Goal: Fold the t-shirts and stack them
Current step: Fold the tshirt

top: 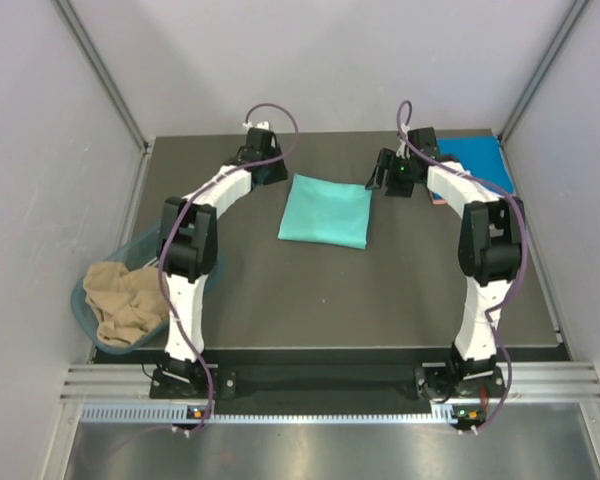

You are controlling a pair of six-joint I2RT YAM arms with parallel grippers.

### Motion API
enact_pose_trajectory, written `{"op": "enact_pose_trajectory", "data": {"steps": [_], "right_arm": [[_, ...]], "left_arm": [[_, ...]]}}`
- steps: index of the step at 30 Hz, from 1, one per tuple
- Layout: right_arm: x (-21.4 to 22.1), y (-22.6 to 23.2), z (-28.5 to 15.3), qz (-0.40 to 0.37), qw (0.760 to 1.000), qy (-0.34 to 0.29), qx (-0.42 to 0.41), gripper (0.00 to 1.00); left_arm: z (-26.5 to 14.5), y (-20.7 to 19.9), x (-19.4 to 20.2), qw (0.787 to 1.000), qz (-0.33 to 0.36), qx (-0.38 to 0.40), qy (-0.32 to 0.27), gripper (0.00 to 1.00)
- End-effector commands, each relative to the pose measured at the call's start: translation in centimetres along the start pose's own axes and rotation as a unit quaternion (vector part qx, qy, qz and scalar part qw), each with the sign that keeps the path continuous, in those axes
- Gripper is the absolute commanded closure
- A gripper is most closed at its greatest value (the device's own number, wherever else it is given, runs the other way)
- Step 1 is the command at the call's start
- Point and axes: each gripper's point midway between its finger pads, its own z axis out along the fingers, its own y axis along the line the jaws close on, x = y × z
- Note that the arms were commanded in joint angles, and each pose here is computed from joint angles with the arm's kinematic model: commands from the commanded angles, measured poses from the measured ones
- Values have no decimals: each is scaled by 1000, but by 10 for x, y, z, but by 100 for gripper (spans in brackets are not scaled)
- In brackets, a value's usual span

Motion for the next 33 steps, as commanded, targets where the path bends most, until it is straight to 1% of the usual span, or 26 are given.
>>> {"op": "enact_pose_trajectory", "data": {"steps": [1, 2, 3, 4, 6, 8, 9, 10, 11, 14, 15, 16, 17, 19, 20, 25, 26, 27, 28, 29, 30, 31, 32, 33], "right_arm": [[15, 29, -44, -51, 998, 8, -45, 33], [24, 29, -46, -56, 997, 17, -50, 32], [40, 28, -50, -57, 996, 30, -54, 32], [46, 30, -51, -63, 995, 34, -70, 31], [62, 25, -52, -64, 994, 46, -73, 31], [71, 23, -49, -73, 993, 54, -81, 31], [79, 20, -43, -73, 991, 68, -84, 32], [84, 24, -40, -83, 988, 78, -106, 32], [88, 24, -36, -85, 986, 86, -111, 32], [100, 15, -22, -85, 984, 107, -114, 33], [106, 13, -18, -81, 983, 110, -119, 34], [111, 16, -17, -77, 982, 114, -133, 35], [121, 15, -17, -72, 981, 120, -138, 37], [126, 17, -15, -72, 980, 120, -144, 40], [133, 15, -14, -72, 979, 126, -143, 45], [142, 12, -11, -64, 979, 128, -146, 58], [143, 11, -11, -62, 979, 128, -144, 65], [143, 10, -11, -58, 980, 126, -143, 69], [143, 10, -11, -57, 981, 125, -141, 72], [146, 8, -13, -55, 981, 125, -138, 78], [147, 7, -14, -53, 982, 125, -132, 83], [148, 6, -16, -54, 982, 124, -130, 83], [152, 5, -20, -52, 983, 124, -128, 86], [154, 5, -22, -53, 982, 126, -128, 88]], "left_arm": [[-54, -14, -37, 999, 20, 6, -30, 63], [-60, -24, -25, 999, 23, 43, -8, 63], [-67, -21, -8, 998, 26, 51, 9, 63], [-70, -23, 1, 997, 29, 65, 19, 63], [-79, -24, 23, 995, 31, 92, 38, 63], [-82, -25, 35, 993, 30, 107, 50, 63], [-83, -26, 46, 990, 26, 119, 66, 63], [-81, -27, 51, 990, 24, 121, 74, 63], [-79, -27, 59, 989, 24, 119, 84, 63], [-64, -7, 85, 990, 14, 75, 118, 64], [-58, 2, 90, 990, 11, 52, 128, 64], [-58, 22, 100, 989, 10, 1, 147, 64], [-55, 30, 106, 988, 9, -17, 156, 64], [-54, 41, 112, 986, 11, -41, 162, 64], [-53, 44, 117, 985, 10, -47, 167, 64], [-51, 43, 128, 983, -1, -39, 181, 64], [-50, 45, 130, 982, -3, -42, 183, 66], [-50, 44, 133, 981, -5, -41, 187, 71], [-50, 44, 134, 981, -6, -38, 191, 78], [-50, 40, 140, 979, -9, -26, 203, 89], [-51, 39, 142, 978, -13, -22, 207, 92], [-52, 38, 145, 977, -14, -19, 213, 96], [-56, 38, 150, 975, -19, -18, 219, 100], [-60, 36, 153, 974, -23, -12, 224, 100]]}}
